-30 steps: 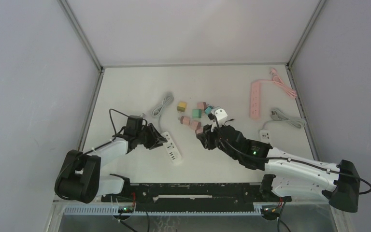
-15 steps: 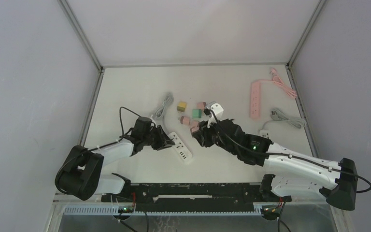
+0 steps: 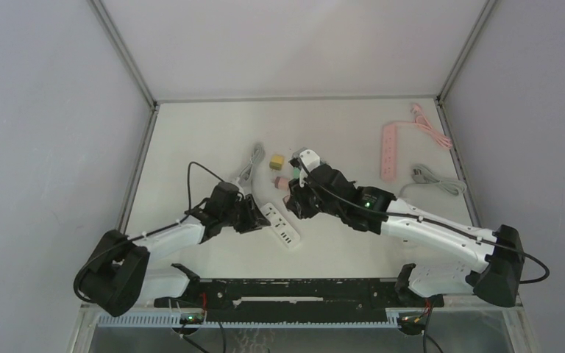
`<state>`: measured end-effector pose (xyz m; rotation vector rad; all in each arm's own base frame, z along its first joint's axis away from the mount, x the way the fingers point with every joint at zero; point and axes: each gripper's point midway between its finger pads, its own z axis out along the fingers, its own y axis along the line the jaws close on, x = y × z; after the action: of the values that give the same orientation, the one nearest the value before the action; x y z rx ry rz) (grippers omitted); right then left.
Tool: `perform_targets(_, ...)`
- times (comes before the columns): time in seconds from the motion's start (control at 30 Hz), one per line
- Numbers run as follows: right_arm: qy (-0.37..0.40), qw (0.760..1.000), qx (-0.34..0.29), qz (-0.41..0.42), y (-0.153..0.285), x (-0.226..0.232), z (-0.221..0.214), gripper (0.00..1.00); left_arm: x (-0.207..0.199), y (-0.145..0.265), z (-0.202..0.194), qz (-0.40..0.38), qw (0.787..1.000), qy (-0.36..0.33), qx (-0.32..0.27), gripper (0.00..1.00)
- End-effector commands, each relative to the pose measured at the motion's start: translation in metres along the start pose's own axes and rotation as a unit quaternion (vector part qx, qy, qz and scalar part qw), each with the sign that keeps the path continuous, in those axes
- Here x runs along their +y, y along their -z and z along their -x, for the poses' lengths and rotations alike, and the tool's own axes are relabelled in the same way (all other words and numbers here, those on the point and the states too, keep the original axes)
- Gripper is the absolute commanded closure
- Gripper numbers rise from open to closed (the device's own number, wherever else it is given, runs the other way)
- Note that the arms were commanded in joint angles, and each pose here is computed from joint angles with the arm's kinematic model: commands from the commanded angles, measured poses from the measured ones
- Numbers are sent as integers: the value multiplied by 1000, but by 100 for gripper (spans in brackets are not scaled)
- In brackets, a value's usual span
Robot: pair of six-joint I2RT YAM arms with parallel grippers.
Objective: Insert the plug
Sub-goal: Adjust the socket at the center of the board.
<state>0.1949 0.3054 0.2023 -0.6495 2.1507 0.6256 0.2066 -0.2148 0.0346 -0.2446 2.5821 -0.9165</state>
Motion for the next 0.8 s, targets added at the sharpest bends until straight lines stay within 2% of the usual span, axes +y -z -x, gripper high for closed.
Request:
perform_targets(0.0,10,1000,7,23,0,4,19,100,-7,17,22,8,998,-30,-47,53)
perform_targets(0.17,16,999,41,24,-13,-1,21,100,-4,20,37,0,998,-13,-67,47)
perform_targets(0.4,25,996,86,20,-33,-8,22,100,-11,10,63,-27,996,14,-84,46)
perform_targets(0.6,34,993,110,30,-47,-6,20,100,-12,-6,71,-22,997,11,-72,51)
perform_targets(0.77,31,990,133,32,-58,-9,12,100,-5,-20,60,-22,999,11,-42,58)
